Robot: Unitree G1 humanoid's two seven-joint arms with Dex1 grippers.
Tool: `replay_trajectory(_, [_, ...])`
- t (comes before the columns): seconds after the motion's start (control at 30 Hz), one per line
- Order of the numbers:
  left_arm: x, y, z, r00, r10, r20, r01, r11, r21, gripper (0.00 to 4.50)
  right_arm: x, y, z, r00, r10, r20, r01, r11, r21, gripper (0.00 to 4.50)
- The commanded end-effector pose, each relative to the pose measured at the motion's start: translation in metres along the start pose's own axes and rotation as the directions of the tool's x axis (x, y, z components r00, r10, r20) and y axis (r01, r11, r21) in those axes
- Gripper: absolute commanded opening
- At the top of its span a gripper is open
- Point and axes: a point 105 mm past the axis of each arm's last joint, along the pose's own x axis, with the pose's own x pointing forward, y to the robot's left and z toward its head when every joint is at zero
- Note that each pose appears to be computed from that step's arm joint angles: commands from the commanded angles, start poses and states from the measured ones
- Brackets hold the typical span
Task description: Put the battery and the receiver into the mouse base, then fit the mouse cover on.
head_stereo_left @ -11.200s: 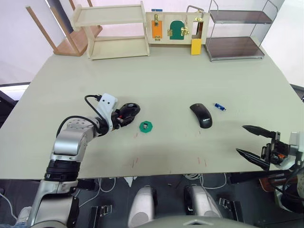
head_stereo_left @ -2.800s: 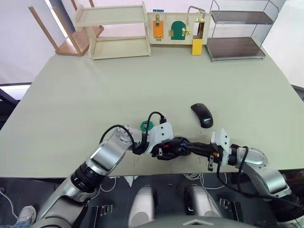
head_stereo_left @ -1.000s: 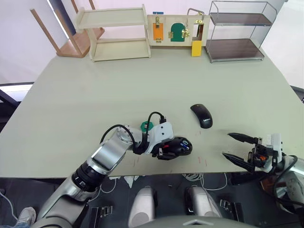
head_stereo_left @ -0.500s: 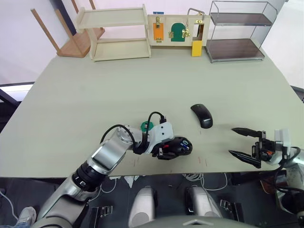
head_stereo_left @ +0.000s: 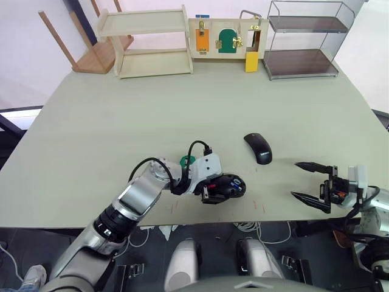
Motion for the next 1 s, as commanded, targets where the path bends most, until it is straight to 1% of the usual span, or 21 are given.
replay_trajectory(0.03, [-0.007,0.007,0.011,0.999,0.031,0.043,-0.032,0.999,0.034,4.31,-0.004,-0.003,0.007,1.0,-0.012,0.012,0.012,0.999,-0.039,4.5])
replay_trajectory(0.13, [-0.009,0.005,0.017,0.997,0.018,0.07,-0.023,0.997,0.072,4.31,-0.004,-0.003,0.007,1.0,-0.012,0.012,0.013,0.999,-0.039,4.5])
replay_trajectory(0.23, [-0.012,0.004,0.021,0.996,0.017,0.09,-0.023,0.997,0.068,4.31,-0.006,-0.002,0.007,1.0,-0.01,0.01,0.01,0.999,-0.035,4.5])
replay_trajectory(0.43, [-0.02,-0.002,0.025,0.995,-0.007,0.095,0.0,0.997,0.073,4.31,-0.007,-0.002,0.006,1.0,-0.006,0.007,0.006,0.999,-0.034,4.5])
replay_trajectory(0.63, [-0.036,-0.004,0.04,0.99,-0.005,0.138,-0.005,0.997,0.074,4.31,-0.007,-0.002,0.007,1.0,-0.007,0.009,0.007,1.0,-0.026,4.5])
replay_trajectory(0.73, [-0.047,-0.004,0.04,0.991,0.003,0.131,-0.015,0.995,0.098,4.31,-0.008,-0.003,0.007,1.0,-0.009,0.013,0.009,1.0,-0.022,4.5])
replay_trajectory(0.83, [-0.058,-0.002,0.045,0.984,0.022,0.179,-0.033,0.997,0.063,4.31,-0.008,-0.003,0.007,1.0,-0.009,0.013,0.01,1.0,-0.022,4.5])
replay_trajectory(0.87, [-0.061,-0.001,0.048,0.977,0.031,0.21,-0.043,0.998,0.051,4.31,-0.008,-0.003,0.007,1.0,-0.011,0.013,0.011,1.0,-0.022,4.5])
replay_trajectory(1.0, [-0.081,0.005,0.056,0.922,0.137,0.361,-0.124,0.991,-0.058,4.31,-0.011,-0.004,0.007,1.0,-0.018,0.013,0.018,1.0,-0.022,4.5])
